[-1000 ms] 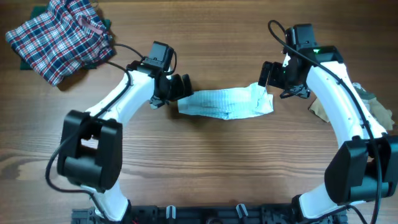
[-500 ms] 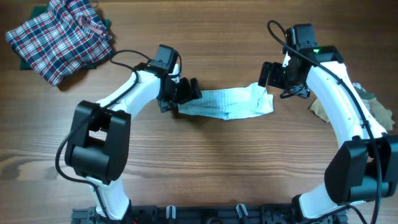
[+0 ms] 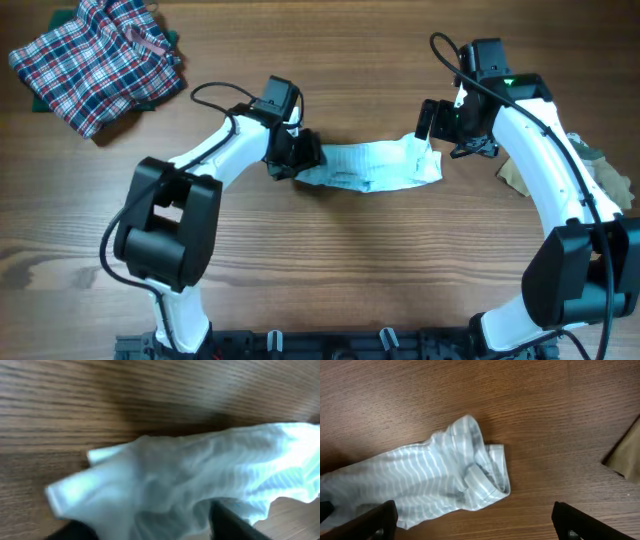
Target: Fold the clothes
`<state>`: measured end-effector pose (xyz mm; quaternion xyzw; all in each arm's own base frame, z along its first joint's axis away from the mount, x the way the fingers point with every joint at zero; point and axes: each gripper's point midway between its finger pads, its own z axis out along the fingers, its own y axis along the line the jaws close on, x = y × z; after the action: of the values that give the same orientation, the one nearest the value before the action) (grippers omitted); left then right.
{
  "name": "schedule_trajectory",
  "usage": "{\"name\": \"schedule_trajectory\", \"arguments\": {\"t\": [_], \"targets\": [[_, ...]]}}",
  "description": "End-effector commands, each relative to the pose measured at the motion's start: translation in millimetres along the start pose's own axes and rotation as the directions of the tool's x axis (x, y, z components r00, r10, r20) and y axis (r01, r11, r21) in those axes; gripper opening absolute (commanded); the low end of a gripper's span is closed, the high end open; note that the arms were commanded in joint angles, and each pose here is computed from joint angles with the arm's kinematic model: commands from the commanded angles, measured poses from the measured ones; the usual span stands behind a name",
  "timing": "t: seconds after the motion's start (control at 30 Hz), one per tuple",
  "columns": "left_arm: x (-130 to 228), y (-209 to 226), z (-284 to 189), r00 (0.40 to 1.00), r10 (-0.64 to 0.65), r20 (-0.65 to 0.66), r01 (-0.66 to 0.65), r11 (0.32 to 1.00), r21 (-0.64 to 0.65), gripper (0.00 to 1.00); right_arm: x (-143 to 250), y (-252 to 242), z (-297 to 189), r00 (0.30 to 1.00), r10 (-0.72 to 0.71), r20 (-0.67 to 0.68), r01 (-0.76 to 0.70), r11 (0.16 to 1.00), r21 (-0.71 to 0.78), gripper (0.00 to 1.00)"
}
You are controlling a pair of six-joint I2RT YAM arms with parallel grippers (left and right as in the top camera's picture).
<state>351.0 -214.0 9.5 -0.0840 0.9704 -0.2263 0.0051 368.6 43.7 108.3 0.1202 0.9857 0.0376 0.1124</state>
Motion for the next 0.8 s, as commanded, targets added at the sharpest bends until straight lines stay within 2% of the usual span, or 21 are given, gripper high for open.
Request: {"name": "schedule_trajectory", "arguments": {"t": [0.0,0.1,0.23,0.5,0.77], "targets": [[7.3,8.2,12.9,0.999,-0.012,-0.042,0.012,1.0,-0.013,0.29,-6.2,3.7,-9.8,1.0,-0.013,0.029,0.013,1.0,-0.018,1.0],[6.7,11.1,12.5,0.999,-0.017,-0.04,0.016,1.0,-0.024,0.23,-6.0,3.6,-9.7,1.0,-0.013,0.028,0.013,1.0,-0.018,1.0],[4.8,32.4,8.7,0.998,-0.05,-0.026,0.047,0.993,-0.108,0.05,-3.6,2.6,-8.2,1.0,-0.013,0.02,0.013,1.0,-0.015,1.0],[-6.3,94.4,-18.6,0.989,-0.141,0.041,0.147,0.939,-0.311,0.04,-4.2,2.9,-8.0,1.0,-0.013,0.022,0.013,1.0,-0.016,1.0],[-29.4,112.6,-82.7,0.981,-0.09,0.174,0.163,0.868,-0.469,0.04,-4.4,3.0,-8.0,1.0,-0.013,0.023,0.013,1.0,-0.016,1.0]]}}
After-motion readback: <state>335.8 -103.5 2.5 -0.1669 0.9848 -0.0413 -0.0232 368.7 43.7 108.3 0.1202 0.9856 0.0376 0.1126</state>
